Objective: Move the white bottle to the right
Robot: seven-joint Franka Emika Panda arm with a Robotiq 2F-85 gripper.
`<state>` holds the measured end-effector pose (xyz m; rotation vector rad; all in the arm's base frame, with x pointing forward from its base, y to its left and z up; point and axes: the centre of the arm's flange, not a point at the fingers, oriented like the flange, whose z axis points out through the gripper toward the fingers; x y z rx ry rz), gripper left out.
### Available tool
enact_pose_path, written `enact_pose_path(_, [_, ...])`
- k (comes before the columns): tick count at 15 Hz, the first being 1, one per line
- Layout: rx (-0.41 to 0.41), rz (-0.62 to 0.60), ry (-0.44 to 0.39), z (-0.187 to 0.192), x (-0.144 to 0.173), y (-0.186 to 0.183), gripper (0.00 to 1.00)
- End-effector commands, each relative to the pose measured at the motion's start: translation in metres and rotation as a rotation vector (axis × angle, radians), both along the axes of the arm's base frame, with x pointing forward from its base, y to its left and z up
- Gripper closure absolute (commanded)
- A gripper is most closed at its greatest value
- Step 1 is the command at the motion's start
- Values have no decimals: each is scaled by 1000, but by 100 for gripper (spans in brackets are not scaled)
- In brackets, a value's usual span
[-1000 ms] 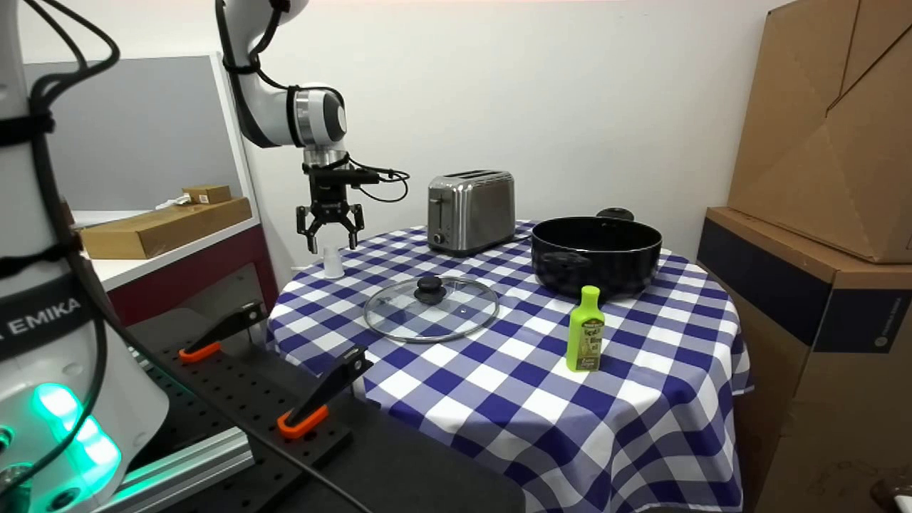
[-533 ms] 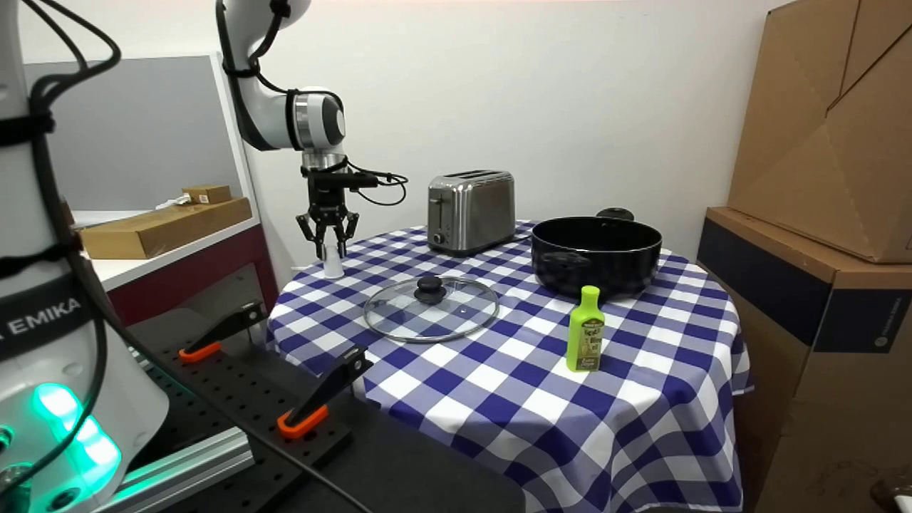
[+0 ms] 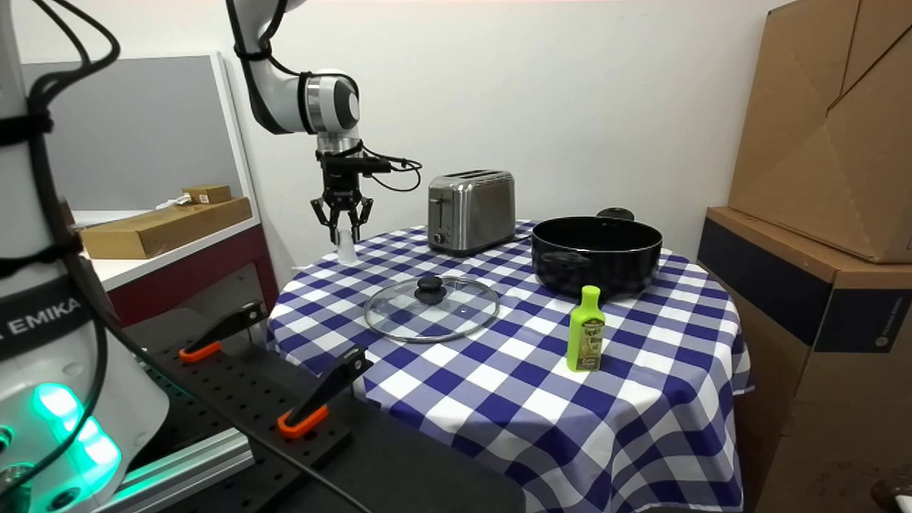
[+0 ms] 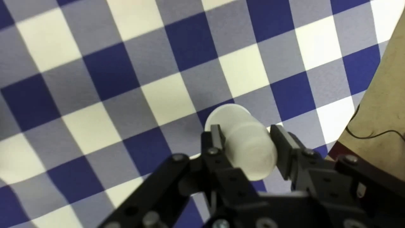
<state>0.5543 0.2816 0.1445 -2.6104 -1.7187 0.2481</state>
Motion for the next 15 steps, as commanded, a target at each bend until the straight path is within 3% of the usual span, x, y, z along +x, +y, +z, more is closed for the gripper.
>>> enact_pose_path(1, [19, -120, -28, 58, 21, -58, 84])
enact_pose_path(5, [18, -292, -63, 104, 31, -131, 84])
enact_pose_path(15, [-93, -666, -135, 144, -23, -308, 84])
